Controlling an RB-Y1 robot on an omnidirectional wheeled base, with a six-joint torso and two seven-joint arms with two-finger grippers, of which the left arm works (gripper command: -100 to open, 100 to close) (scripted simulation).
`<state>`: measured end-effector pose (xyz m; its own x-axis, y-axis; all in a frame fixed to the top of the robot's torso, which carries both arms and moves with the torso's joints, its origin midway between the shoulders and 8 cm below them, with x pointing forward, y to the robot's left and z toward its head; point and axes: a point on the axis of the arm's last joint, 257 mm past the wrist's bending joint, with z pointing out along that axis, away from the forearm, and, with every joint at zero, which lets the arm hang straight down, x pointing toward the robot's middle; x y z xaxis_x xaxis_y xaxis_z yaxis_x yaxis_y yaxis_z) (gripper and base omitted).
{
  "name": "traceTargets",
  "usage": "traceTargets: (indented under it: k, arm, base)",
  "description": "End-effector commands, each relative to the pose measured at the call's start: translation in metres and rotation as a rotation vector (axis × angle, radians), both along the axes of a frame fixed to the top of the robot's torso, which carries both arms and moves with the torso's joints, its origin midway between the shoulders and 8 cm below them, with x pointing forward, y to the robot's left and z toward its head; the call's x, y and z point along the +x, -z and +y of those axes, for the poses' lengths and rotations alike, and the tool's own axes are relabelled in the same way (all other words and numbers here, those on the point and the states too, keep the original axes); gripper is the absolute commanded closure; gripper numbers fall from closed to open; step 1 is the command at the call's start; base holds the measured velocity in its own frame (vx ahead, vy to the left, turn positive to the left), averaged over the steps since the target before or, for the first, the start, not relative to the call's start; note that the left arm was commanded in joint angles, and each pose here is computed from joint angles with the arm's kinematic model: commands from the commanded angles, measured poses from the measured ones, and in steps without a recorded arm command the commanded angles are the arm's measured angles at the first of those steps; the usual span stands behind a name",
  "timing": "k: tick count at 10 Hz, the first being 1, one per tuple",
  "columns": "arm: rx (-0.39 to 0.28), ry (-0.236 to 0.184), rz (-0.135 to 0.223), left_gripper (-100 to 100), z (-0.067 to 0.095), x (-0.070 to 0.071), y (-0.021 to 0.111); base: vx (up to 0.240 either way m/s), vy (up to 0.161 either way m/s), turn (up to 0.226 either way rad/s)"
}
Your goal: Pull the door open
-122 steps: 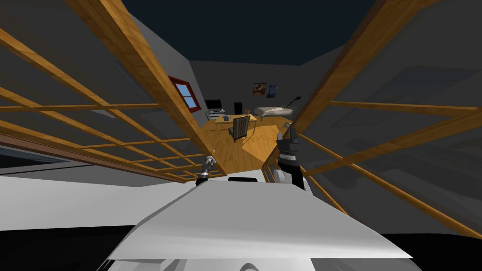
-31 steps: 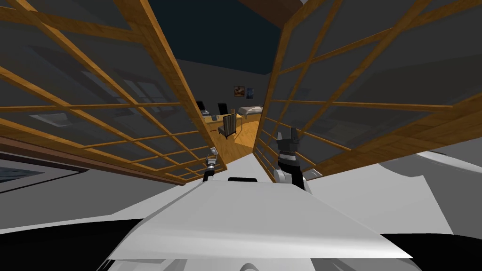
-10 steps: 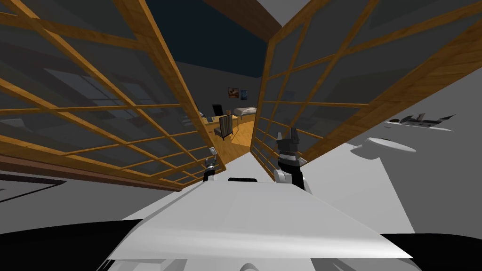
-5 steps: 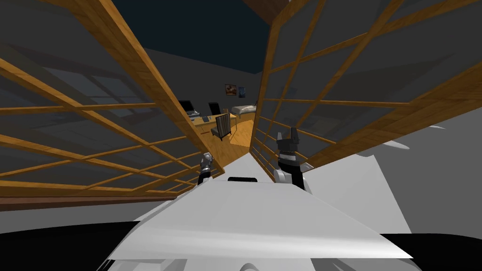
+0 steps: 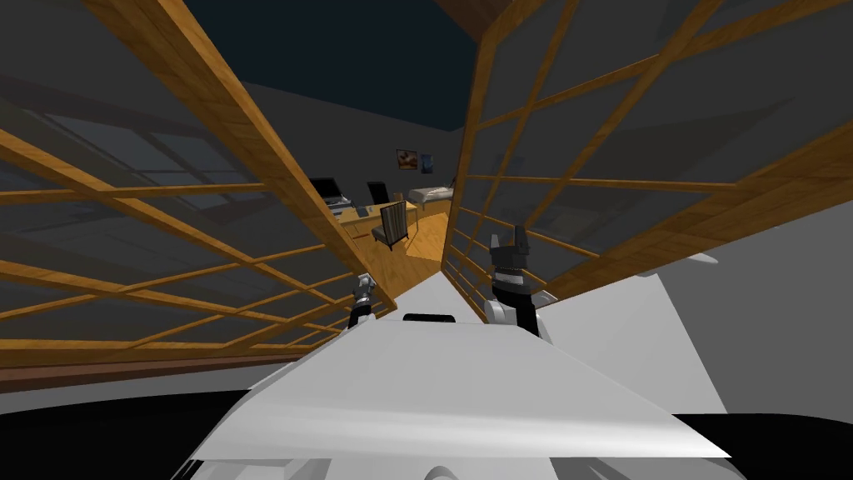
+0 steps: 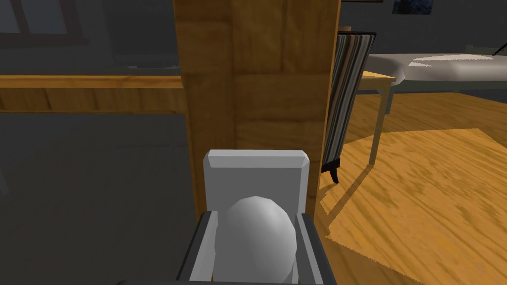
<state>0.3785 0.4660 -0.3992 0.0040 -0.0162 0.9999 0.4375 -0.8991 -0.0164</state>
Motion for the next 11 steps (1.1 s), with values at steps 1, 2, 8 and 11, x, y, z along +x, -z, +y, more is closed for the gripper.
traceTargets:
  k: [1, 2, 8, 11]
  arm:
    - [0.000, -0.001, 0.003, 100, 0.000, -0.001, 0.001]
    - [0.000, -0.001, 0.003, 100, 0.000, -0.001, 0.001]
    - [-0.004, 0.062, 0.000, 100, -0.013, 0.004, 0.000]
    - [-0.012, 0.132, -0.003, 100, -0.029, 0.007, -0.001]
  base:
    - [-0.015, -0.003, -0.005]
    - [-0.007, -0.001, -0.002]
    - [-0.115, -0.005, -0.040]
    - [-0.249, 0.015, -0.092]
